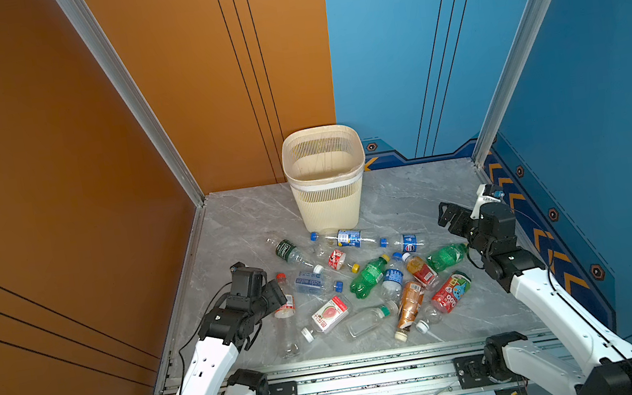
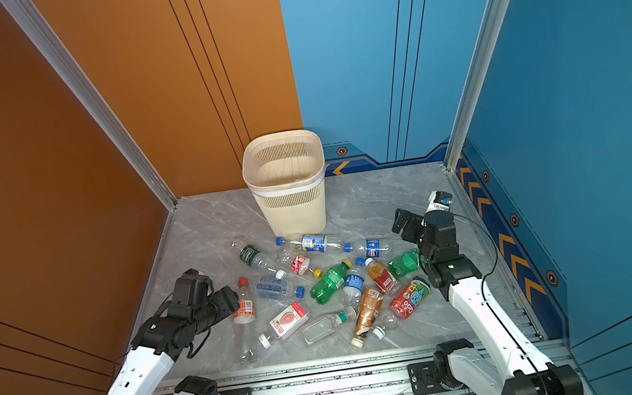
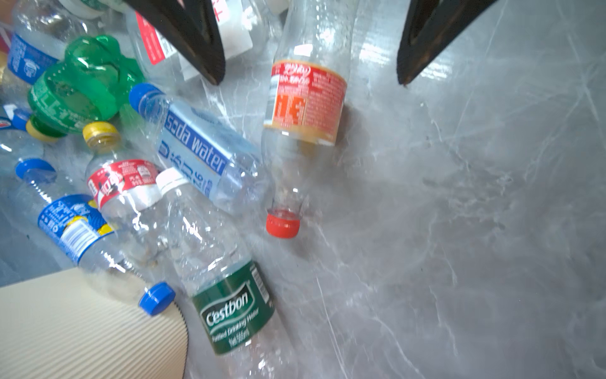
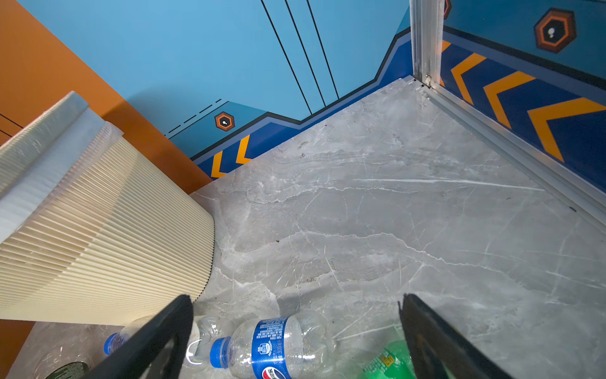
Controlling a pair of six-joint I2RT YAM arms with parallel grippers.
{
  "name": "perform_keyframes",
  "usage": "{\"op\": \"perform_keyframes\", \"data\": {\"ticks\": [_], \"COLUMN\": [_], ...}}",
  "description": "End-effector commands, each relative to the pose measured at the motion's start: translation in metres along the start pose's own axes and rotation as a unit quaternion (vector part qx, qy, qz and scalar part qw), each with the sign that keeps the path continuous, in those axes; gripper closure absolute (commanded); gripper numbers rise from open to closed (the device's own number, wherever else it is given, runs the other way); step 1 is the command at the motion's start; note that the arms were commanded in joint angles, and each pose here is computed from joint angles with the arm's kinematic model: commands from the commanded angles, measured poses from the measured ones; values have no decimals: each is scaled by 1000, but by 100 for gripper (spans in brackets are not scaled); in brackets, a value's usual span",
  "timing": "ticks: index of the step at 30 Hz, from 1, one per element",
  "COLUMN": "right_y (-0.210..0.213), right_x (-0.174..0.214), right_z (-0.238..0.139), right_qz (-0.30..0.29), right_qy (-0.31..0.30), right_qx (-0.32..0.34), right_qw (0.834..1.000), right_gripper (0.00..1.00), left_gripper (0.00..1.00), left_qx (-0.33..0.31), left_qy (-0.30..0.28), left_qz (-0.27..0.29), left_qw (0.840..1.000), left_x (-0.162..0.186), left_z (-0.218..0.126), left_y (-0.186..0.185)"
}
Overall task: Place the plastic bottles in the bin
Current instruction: 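Lower the left gripper onto the clear Coca-Cola bottle while the right arm rises, then close the left gripper on the Coca-Cola bottle and lift it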
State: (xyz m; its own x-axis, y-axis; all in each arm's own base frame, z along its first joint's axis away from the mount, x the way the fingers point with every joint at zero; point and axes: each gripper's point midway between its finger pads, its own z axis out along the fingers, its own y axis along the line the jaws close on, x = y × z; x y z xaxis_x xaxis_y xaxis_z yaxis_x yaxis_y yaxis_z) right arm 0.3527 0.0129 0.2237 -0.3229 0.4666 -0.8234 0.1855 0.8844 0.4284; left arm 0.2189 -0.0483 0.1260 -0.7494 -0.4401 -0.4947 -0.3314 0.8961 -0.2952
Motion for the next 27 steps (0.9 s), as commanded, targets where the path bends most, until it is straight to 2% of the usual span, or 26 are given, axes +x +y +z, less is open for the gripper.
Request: {"op": "perform_keyframes", "data": {"ticks": [1, 11, 17, 27], "right_y": [-6, -4, -6, -10], "right_x": [8, 15, 16, 17], "right_z": [4, 10, 8, 7], "right_qz": [9, 19, 23, 25], "right_qy": [14, 27, 27, 25], "right_qx": [14, 9, 11, 17], "right_qw": [1000, 999, 999, 999], "right_gripper": [1, 1, 0, 1], "left_gripper": [18, 15, 15, 15], "left_qx": [-39, -36, -44, -67], "left_qy": [52, 103, 139, 156], "left_qz": [-21, 22, 26, 29], "left_qw": [998, 994, 989, 985], "left_x": [35, 61, 76, 88], "left_z": [5, 19, 33, 52], "left_y": [18, 5, 5, 14]}}
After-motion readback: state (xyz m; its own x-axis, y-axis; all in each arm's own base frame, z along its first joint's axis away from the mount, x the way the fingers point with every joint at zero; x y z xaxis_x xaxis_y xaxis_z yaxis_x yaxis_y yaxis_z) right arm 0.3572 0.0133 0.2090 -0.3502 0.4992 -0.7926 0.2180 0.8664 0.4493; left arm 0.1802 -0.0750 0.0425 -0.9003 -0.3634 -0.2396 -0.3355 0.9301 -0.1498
